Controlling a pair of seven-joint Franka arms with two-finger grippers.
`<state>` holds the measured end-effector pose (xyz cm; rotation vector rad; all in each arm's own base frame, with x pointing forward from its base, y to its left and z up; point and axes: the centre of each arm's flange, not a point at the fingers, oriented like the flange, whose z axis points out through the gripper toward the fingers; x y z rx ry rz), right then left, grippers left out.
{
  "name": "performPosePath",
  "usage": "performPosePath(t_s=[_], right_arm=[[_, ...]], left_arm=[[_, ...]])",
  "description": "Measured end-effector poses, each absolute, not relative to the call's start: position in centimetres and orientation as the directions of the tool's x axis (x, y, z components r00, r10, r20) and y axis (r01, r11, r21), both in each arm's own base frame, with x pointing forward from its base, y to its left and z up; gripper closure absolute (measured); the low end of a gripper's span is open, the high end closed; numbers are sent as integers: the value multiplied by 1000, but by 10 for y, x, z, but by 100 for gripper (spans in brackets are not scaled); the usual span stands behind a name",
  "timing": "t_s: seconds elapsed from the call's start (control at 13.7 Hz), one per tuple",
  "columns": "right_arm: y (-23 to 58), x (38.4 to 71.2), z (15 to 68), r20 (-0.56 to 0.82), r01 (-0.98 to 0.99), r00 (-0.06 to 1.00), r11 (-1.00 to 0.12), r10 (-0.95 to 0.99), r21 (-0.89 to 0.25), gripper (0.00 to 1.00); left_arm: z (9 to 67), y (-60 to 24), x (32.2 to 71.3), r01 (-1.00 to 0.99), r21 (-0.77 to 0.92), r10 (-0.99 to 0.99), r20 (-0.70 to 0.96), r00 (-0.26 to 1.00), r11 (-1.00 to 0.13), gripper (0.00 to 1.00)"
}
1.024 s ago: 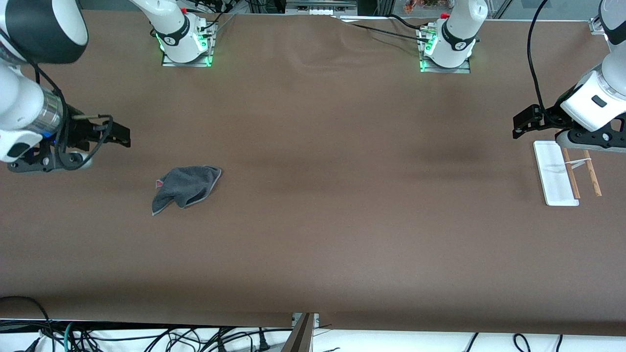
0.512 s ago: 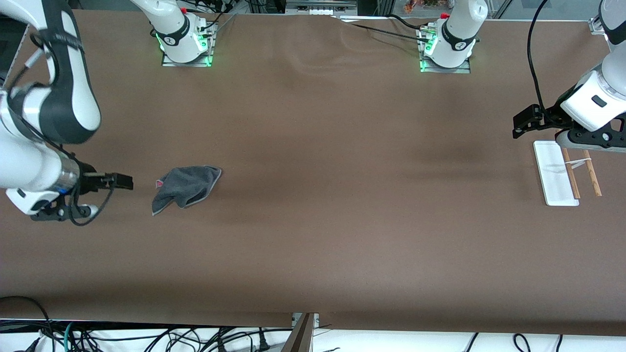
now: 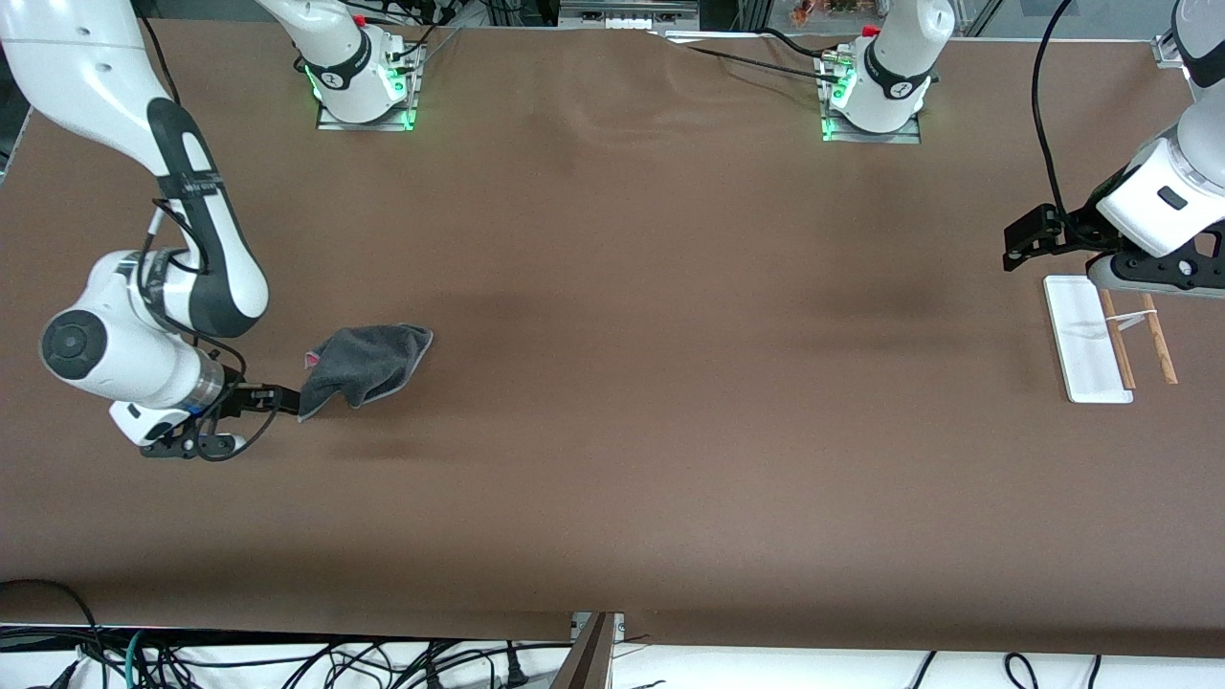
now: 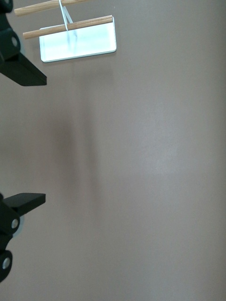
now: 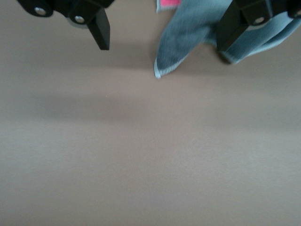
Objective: Pass towel and hang on rack
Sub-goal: 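Lower the right gripper onto the grey towel and close it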
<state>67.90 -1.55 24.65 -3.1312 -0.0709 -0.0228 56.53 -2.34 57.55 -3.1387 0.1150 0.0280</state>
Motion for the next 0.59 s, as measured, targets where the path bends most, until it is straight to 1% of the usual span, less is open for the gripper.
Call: performPosePath(t_s=[0.37, 0.59], right_arm=[[-8, 678, 214, 25, 44, 999, -999, 43, -26, 1], [-8, 666, 194, 19, 40, 999, -999, 39, -29, 2]], left_arm=[[575, -23, 565, -73, 0, -73, -18, 997, -997, 0], [575, -23, 565, -73, 0, -73, -18, 997, -997, 0]])
